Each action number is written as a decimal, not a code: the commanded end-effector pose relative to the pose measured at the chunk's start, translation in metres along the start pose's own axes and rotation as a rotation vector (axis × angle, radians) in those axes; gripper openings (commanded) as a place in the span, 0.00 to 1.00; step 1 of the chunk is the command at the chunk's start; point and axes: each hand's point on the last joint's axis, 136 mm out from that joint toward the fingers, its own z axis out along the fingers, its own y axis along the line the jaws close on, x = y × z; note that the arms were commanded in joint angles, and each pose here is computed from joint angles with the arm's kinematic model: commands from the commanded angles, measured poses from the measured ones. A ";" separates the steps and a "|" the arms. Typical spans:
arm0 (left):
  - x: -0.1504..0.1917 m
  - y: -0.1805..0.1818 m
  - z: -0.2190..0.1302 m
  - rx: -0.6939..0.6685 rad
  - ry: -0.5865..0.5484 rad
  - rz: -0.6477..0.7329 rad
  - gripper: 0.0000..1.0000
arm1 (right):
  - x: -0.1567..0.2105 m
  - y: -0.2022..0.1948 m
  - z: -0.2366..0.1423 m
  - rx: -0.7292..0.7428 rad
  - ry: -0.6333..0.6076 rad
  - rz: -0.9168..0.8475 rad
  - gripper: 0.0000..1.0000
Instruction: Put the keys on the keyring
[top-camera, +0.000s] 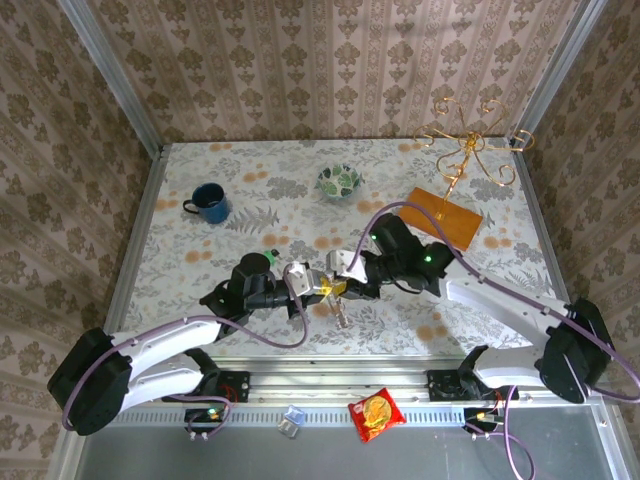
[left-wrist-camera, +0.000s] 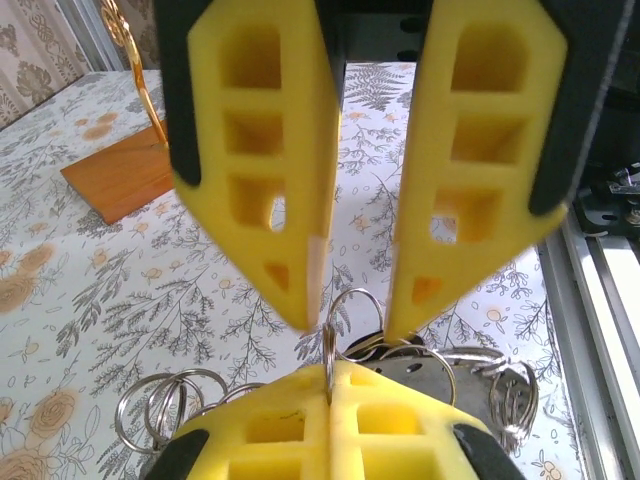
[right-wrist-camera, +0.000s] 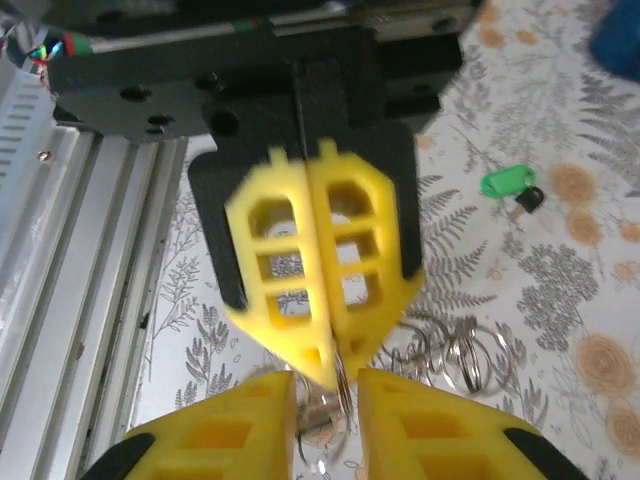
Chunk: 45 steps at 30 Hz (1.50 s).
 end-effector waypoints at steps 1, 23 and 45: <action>-0.019 0.002 -0.005 -0.025 -0.076 0.052 0.00 | -0.012 -0.010 -0.008 0.056 -0.135 0.100 0.25; -0.023 0.002 -0.007 -0.045 -0.124 0.051 0.00 | 0.006 -0.002 0.008 -0.016 -0.093 0.268 0.31; -0.026 0.009 -0.011 -0.098 -0.169 0.050 0.00 | -0.004 -0.008 0.000 0.010 -0.165 0.255 0.26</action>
